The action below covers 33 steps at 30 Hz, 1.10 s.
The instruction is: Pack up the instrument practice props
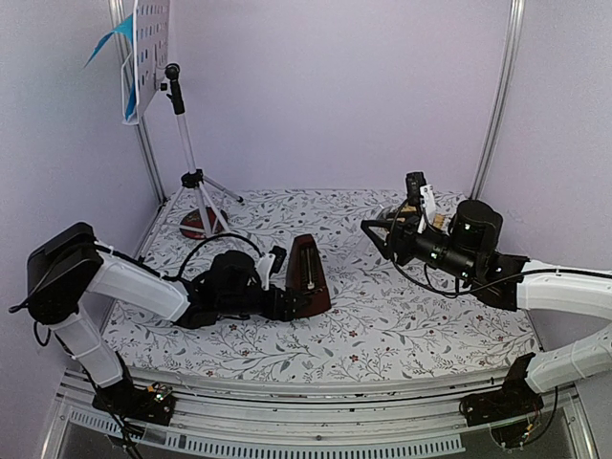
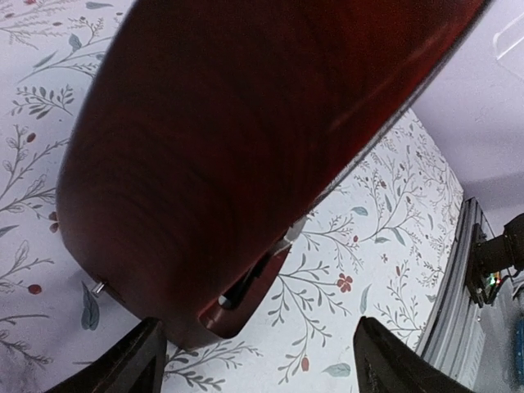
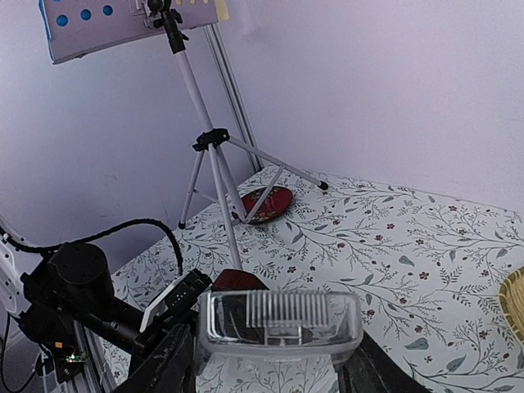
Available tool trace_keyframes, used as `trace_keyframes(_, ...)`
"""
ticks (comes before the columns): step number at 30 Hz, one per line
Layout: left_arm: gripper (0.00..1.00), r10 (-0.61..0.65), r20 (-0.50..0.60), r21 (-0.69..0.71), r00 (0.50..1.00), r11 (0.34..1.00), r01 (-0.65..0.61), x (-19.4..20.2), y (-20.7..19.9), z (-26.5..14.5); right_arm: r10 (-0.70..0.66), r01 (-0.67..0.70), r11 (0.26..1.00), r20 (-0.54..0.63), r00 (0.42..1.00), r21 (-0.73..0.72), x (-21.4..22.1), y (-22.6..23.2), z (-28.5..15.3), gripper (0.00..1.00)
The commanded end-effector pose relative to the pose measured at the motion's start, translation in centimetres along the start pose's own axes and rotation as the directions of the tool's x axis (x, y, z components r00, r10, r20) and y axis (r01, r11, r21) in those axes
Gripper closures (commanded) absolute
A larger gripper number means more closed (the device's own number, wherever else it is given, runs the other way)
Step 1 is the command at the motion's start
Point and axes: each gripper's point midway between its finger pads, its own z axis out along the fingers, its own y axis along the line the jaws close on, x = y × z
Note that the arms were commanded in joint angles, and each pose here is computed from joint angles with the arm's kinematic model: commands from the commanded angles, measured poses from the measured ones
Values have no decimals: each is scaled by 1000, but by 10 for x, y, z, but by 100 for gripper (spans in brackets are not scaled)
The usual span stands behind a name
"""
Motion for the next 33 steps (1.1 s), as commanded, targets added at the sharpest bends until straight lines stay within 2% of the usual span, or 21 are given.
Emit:
trace_keyframes(1,19,7,10,15,1000,1000,-7,-8,-4,8,-16,16,1000,29,999,0,-9,3,2,45)
trace_keyframes(9,20,46,14,119,999,992,-48,-11,-37,25,-19,19,1000,32,999,10,-9,1,-2,45)
trace_keyframes(13,20,62,76,145,995,987,-72,-23,-47,16,-29,29,999,18,999,26,-3,-3,-4,45)
trace_keyframes(17,18,66,171,111,983,990,-85,-49,-37,-20,-40,40,998,-11,999,44,9,-8,-4,45)
trace_keyframes(21,15,62,215,104,975,991,-86,-80,-21,-60,-59,63,996,-56,997,66,29,-8,3,46)
trace_keyframes(26,14,88,201,10,976,996,-92,-113,18,-89,-107,115,989,-82,991,92,43,4,15,46)
trace_keyframes(33,14,-53,199,65,979,997,40,-162,48,-145,-144,157,982,-122,982,101,67,20,35,46)
